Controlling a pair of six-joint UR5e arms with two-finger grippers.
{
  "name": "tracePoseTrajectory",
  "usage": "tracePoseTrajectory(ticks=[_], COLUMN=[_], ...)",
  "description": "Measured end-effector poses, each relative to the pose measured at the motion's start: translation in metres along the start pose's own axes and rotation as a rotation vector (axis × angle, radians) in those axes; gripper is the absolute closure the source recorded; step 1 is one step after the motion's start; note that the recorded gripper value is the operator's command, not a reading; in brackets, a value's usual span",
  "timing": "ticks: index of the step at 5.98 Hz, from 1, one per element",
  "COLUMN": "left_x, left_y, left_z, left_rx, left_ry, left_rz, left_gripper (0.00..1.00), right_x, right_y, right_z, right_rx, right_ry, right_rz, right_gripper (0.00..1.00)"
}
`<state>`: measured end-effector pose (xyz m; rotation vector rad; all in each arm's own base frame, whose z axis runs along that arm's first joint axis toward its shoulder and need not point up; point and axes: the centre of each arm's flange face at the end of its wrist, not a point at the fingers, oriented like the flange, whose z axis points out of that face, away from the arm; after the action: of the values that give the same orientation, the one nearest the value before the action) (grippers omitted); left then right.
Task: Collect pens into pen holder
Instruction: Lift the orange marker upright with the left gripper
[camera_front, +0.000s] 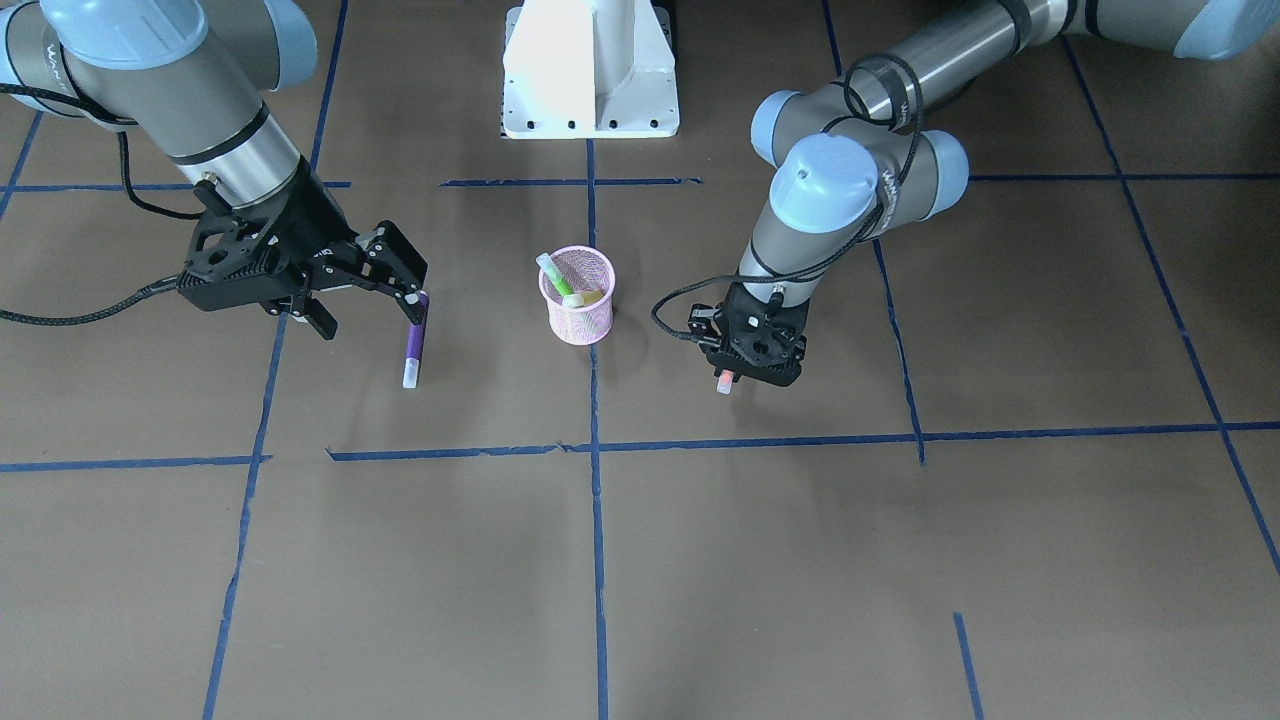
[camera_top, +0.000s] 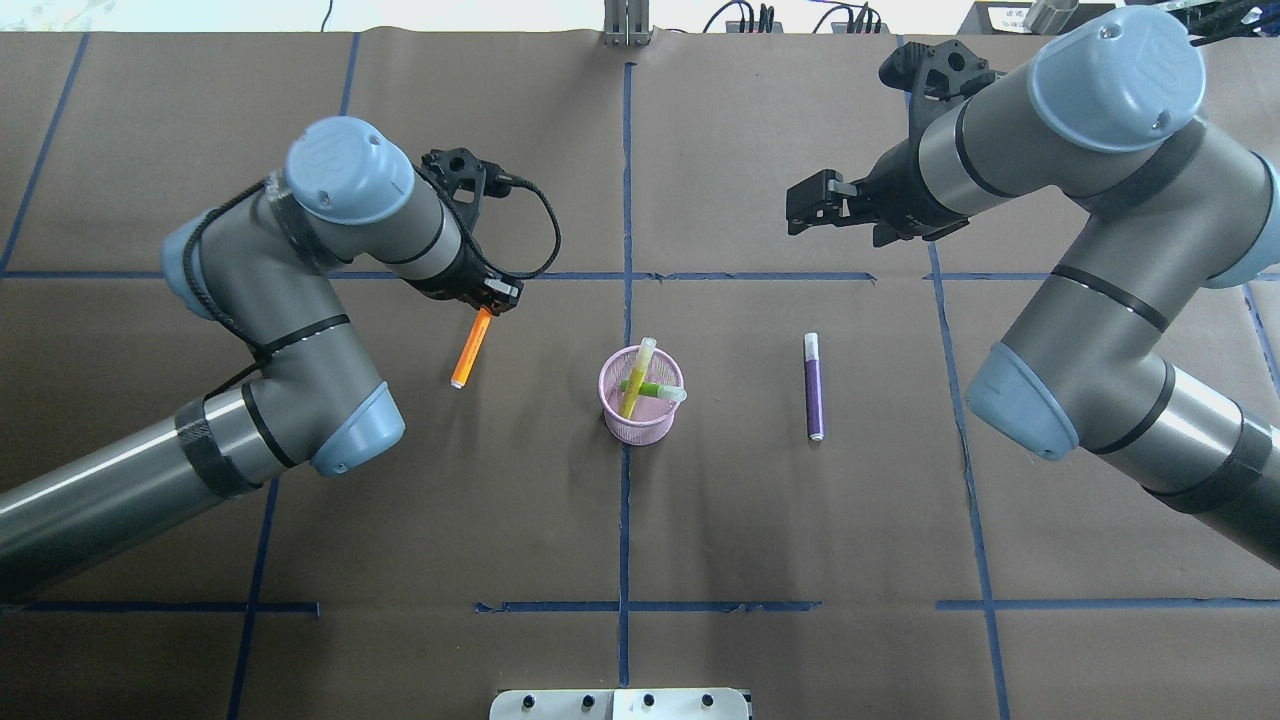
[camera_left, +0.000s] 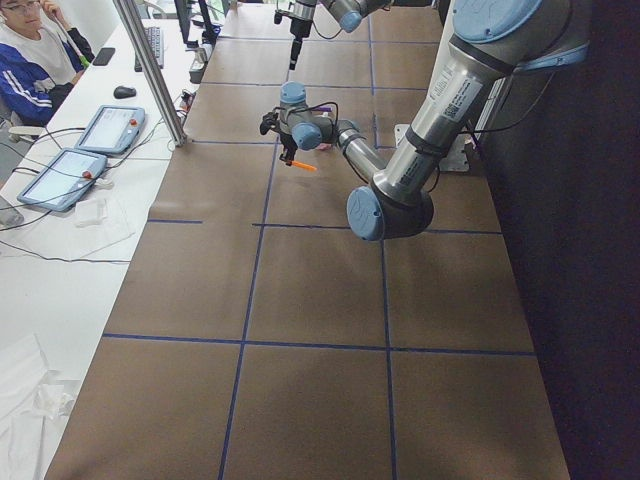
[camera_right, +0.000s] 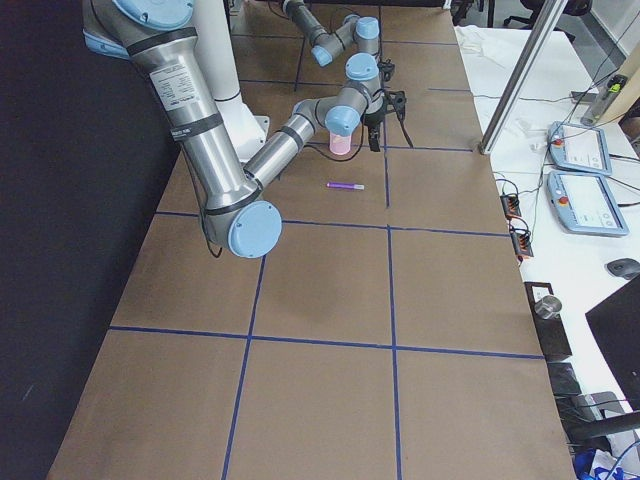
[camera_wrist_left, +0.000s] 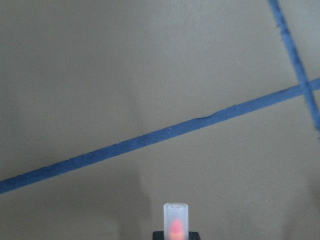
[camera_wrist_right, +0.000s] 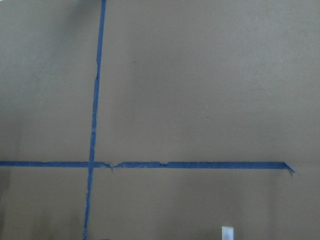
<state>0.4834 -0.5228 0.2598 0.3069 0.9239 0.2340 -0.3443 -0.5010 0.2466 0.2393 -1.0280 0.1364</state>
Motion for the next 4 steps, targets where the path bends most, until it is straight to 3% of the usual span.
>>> tracePoseTrajectory(ticks=[2,4], left_x=[0.011,0.014], left_y=[-0.003,0.003], left_z=[-0.074,-0.116], left_rx=[0.148,0.357], left_ry=[0.109,0.234], left_rz=[0.021,0.027], left_gripper=[1.00,1.00], right_x=[0.008,0.030], right_y=[0.002,0.008], right_z=[0.005,0.016], right_rx=[-0.009,-0.049], right_ry=[0.015,0.062], right_rz=[0.007,0.042], right_gripper=[0.00,0.00])
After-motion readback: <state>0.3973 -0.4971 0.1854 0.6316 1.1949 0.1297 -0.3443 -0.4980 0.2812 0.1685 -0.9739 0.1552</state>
